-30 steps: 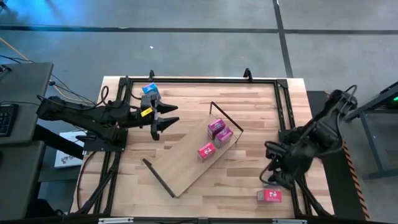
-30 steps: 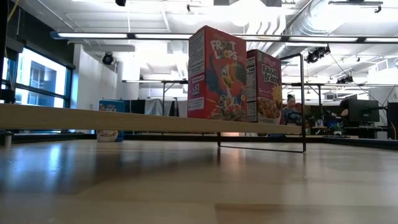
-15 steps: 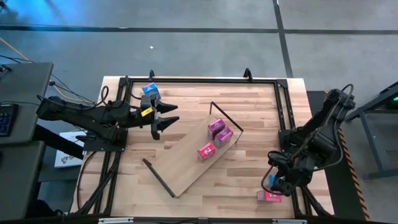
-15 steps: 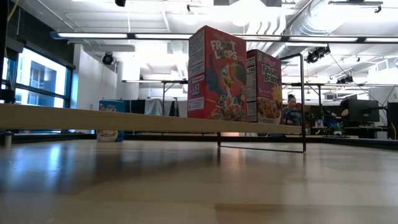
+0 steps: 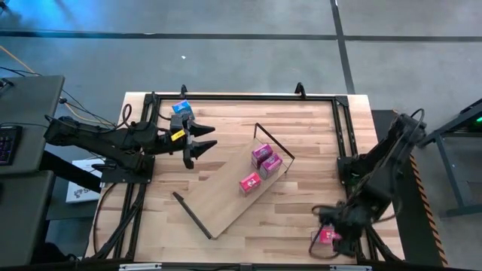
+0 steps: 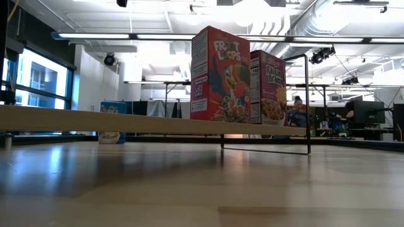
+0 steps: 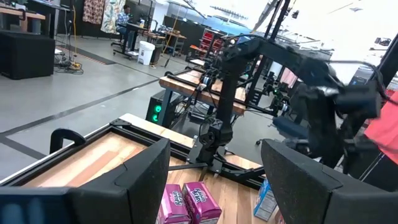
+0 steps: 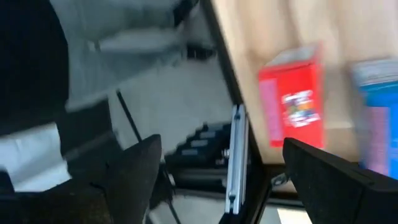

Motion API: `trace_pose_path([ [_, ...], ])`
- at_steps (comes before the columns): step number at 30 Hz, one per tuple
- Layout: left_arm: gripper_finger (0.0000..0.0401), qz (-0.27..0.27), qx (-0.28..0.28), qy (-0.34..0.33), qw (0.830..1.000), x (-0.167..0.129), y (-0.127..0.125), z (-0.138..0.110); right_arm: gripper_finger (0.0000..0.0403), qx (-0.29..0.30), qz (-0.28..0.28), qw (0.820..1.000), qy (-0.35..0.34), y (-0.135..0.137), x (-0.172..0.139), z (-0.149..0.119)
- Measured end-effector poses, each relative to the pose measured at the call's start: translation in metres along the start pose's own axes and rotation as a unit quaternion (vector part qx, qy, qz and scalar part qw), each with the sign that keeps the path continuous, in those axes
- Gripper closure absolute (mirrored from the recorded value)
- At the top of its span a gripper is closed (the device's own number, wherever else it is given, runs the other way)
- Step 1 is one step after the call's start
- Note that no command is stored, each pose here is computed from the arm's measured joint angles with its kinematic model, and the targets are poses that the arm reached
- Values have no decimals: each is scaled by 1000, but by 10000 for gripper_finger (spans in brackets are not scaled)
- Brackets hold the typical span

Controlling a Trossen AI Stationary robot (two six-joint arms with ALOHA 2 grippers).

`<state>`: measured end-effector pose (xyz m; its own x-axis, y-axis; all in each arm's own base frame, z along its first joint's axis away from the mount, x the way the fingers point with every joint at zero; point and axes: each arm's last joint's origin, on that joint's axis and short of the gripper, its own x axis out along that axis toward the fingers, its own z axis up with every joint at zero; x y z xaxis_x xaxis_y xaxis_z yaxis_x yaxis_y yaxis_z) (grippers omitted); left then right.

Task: Stack cereal on shelf
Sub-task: Put the red cereal box on the shelf aligned with the other red cereal box

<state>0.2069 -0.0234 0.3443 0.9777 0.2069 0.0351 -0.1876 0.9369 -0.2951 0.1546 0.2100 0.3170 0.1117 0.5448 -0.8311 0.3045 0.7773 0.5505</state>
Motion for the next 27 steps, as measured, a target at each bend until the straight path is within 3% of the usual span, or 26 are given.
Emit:
trace_pose_path([
  [3,155,0,0,0,1000,0,0,0,73,-24,-6,999,33,7,23,3],
  [7,155,0,0,0,1000,0,0,0,72,-37,-70,997,25,4,42,-3],
  [16,155,0,0,0,1000,0,0,0,72,-41,-154,987,-29,-6,47,-8],
  [27,155,0,0,0,1000,0,0,0,72,-84,-196,977,-10,-7,75,-2],
])
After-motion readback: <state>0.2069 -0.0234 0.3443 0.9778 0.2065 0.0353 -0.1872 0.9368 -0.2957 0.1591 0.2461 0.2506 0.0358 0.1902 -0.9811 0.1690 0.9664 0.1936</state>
